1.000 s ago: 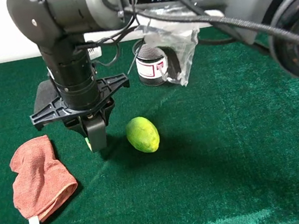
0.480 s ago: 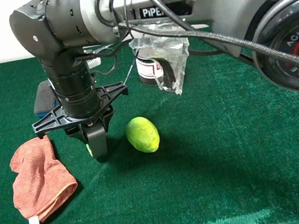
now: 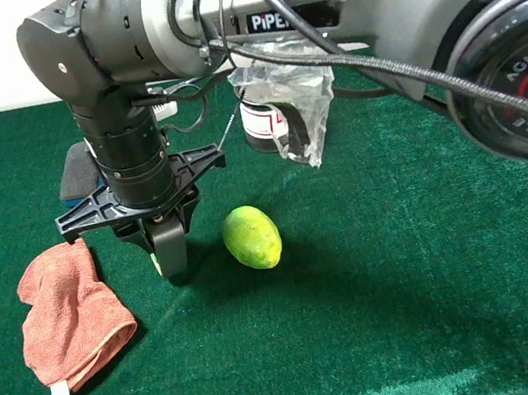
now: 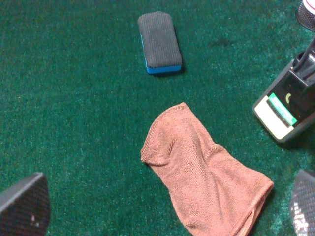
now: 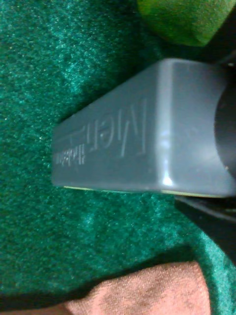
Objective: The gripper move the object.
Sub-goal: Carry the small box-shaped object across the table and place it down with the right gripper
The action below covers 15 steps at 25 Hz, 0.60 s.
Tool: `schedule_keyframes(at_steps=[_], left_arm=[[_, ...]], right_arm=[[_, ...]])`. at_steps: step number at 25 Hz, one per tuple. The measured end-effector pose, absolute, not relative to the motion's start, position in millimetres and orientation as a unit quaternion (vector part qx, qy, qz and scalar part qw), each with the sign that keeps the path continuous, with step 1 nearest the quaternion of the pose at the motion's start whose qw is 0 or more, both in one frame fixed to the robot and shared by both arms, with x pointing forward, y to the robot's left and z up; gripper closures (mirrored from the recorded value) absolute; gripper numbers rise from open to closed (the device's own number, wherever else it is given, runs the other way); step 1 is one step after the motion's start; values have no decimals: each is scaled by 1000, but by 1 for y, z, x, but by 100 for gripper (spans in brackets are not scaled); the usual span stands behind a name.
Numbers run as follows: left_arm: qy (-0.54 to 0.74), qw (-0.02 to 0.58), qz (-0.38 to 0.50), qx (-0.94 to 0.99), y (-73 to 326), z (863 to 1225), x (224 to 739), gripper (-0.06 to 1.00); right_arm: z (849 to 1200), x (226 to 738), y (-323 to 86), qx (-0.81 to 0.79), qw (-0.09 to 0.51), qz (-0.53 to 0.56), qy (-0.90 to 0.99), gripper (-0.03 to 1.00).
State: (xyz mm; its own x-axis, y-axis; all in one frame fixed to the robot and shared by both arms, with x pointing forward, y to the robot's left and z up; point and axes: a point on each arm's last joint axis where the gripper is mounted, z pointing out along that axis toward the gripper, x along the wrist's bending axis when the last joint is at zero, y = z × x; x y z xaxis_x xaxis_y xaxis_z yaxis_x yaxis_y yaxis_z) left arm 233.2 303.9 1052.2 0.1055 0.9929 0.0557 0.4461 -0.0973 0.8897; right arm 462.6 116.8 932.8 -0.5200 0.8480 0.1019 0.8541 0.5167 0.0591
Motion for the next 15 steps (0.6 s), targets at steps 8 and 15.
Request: schedule_keyframes(at_steps=[8,15], left_arm=[[559,372,367,643,304,1052,233,-5],[559,372,367,643,304,1052,233,-5]], right_arm=[[933,462,117,-490,34,-51,-869,33],[934,461,117,-491,37,-52,-869,27]])
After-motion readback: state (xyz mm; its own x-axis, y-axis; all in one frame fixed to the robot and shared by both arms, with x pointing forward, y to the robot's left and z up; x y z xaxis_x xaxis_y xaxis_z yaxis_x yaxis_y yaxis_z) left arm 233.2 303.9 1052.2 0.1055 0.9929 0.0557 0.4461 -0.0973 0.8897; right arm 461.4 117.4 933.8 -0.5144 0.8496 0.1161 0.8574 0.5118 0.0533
